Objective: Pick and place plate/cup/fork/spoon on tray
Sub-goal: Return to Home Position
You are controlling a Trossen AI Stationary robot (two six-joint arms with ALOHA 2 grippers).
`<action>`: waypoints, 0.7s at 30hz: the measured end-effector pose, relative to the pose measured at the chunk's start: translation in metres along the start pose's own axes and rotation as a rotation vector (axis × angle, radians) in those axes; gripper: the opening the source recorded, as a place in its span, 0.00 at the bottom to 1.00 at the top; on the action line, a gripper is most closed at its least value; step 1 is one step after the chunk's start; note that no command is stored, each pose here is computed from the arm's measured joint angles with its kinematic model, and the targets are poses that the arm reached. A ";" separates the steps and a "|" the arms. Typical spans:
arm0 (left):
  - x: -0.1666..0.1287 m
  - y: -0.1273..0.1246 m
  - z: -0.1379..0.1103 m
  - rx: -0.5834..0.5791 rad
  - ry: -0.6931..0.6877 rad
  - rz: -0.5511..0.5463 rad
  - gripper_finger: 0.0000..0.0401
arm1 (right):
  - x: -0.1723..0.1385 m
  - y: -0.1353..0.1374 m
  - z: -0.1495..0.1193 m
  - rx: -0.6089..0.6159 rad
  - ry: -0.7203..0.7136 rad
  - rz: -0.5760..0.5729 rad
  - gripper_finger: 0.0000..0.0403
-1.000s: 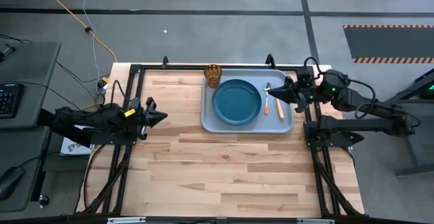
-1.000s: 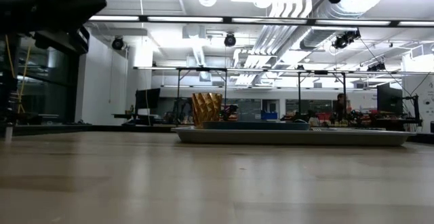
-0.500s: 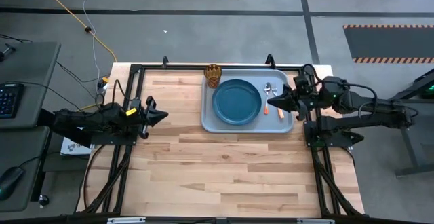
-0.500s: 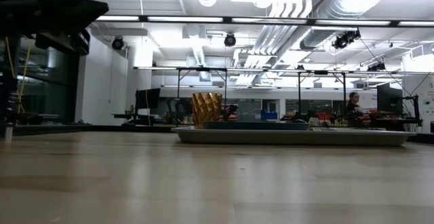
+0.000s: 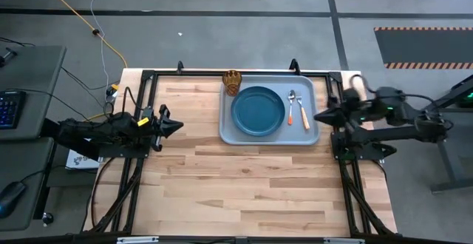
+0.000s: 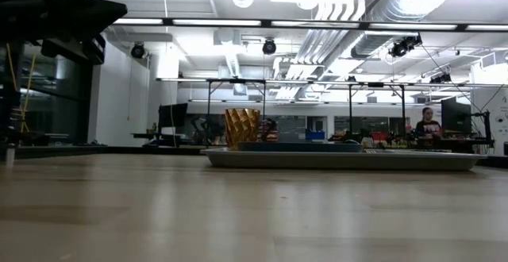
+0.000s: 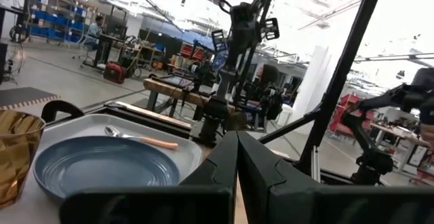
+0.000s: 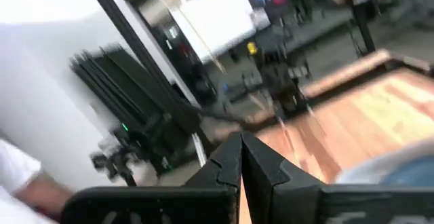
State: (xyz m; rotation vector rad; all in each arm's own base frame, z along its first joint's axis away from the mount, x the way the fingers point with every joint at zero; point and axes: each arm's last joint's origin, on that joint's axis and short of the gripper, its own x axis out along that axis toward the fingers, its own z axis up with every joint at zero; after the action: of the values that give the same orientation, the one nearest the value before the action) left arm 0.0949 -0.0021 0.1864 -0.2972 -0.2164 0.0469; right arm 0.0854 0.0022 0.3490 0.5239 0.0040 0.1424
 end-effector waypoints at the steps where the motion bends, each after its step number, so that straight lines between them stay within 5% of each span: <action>1: 0.000 0.000 0.000 0.000 0.000 0.000 0.00 | -0.005 0.000 -0.002 0.002 -0.025 0.016 0.00; 12: 0.000 0.000 0.000 0.000 0.001 0.000 0.00 | 0.011 -0.043 -0.082 -0.073 -0.123 0.101 0.00; 21: 0.000 0.000 0.000 0.000 0.001 0.000 0.00 | -0.004 -0.061 -0.116 -0.126 -0.217 0.124 0.00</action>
State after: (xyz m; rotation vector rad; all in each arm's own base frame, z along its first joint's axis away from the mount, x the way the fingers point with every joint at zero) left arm 0.0950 -0.0021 0.1863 -0.2969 -0.2148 0.0471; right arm 0.0855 0.0067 0.2182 0.4115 -0.2477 0.2048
